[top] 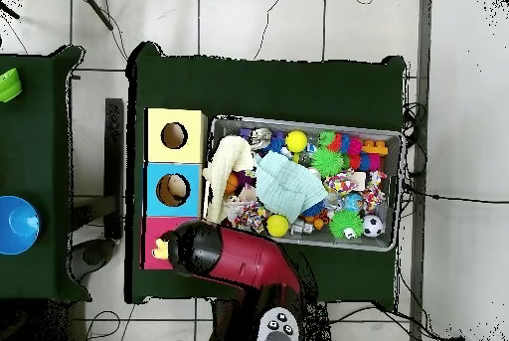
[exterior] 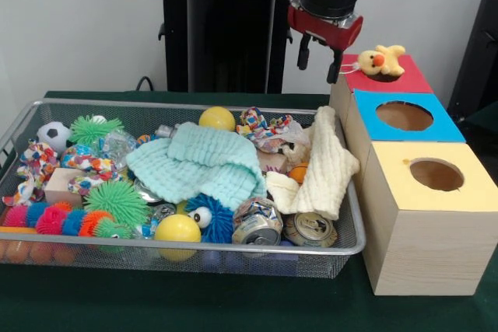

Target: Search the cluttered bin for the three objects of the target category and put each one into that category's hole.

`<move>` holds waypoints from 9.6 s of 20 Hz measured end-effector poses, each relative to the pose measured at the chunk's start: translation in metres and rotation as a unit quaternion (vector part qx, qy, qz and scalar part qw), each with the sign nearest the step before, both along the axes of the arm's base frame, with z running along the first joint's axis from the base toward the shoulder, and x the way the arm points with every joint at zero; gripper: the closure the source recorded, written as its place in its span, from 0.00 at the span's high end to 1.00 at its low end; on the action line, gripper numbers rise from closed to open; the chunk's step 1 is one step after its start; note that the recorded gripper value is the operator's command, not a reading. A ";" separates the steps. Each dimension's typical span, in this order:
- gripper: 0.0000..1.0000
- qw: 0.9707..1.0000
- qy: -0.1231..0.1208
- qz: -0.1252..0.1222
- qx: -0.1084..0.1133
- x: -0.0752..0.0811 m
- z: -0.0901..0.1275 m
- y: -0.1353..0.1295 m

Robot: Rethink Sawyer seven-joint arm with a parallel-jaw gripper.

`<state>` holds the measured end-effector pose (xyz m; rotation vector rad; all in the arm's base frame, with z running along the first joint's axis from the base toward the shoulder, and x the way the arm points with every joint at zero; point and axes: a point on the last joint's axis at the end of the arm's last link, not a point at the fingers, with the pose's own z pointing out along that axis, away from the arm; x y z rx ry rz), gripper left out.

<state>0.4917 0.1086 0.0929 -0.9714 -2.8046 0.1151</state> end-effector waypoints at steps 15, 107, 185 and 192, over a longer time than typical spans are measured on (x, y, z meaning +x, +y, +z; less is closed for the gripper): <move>1.00 0.998 -0.062 -0.016 -0.010 -0.010 0.075 0.025; 1.00 0.939 0.010 -0.337 0.072 -0.053 -0.003 0.078; 0.00 0.956 -0.038 -0.269 -0.112 0.016 0.075 0.021; 0.00 0.942 -0.096 -0.308 -0.089 0.041 0.054 0.006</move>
